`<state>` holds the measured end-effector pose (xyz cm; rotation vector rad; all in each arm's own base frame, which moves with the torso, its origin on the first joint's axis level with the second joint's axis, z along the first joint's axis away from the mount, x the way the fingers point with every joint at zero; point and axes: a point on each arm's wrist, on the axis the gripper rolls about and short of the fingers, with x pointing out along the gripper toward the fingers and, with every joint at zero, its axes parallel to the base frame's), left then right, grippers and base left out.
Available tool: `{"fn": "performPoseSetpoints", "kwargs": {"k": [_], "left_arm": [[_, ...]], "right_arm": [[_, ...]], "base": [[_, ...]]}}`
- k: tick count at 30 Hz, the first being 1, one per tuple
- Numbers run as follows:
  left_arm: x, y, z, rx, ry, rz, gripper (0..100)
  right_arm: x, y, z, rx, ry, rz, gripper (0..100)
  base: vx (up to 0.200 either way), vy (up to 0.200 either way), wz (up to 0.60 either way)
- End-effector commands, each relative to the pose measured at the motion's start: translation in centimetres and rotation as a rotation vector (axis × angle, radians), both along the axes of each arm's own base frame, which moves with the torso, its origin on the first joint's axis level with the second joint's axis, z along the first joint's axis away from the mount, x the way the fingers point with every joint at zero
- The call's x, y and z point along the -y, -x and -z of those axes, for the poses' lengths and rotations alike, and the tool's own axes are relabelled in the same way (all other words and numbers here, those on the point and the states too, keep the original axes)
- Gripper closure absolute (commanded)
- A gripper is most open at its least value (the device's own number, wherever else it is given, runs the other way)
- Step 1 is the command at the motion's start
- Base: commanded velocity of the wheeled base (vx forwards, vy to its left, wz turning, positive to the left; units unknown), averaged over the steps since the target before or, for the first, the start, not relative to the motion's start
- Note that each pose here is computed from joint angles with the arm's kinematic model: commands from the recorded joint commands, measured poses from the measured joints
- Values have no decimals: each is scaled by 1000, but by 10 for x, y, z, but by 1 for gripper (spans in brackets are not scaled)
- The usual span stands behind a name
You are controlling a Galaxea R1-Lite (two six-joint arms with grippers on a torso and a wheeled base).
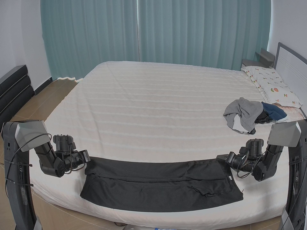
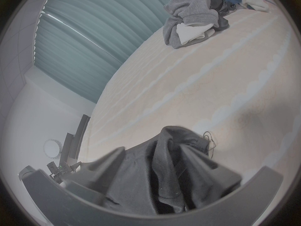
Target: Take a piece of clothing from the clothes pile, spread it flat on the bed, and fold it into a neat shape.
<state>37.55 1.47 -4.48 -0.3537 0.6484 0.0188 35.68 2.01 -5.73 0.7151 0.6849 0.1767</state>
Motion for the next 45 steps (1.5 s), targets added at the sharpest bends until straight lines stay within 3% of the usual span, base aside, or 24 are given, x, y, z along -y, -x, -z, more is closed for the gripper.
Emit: {"fn": "performPoseSetpoints", "kwargs": {"k": [1,19,20,22,23,32,35,38,40,45], "left_arm": [[0,0,1,-3,1,-1,100],[0,1,1,-9,2,3,100],[0,1,1,-9,2,3,0],[1,2,1,-11,3,7,0],[1,2,0,-11,3,7,0],[-4,-1,-4,11,31,4,0],[-4,-2,-6,10,110,9,0],[-4,-4,-13,20,170,6,0],[-4,-6,-16,21,254,1,0],[-1,-10,-15,15,314,-7,0]], "right_arm": [[-1,-1,3,-1,11,11,100],[10,1,1,-6,18,44,100],[10,1,1,-6,18,44,100],[10,1,1,4,24,40,100],[10,1,0,8,25,39,0],[7,11,-44,134,3,21,0],[-6,20,-54,146,-12,-35,0],[-13,24,-56,149,-16,-61,0],[-19,25,-53,139,-17,-82,0],[-21,25,-28,80,13,-104,0]], "base": [[0,0,0],[0,0,0],[0,0,0],[0,0,0],[0,0,0],[0,0,0],[0,0,0],[0,0,0],[0,0,0],[0,0,0]]}}
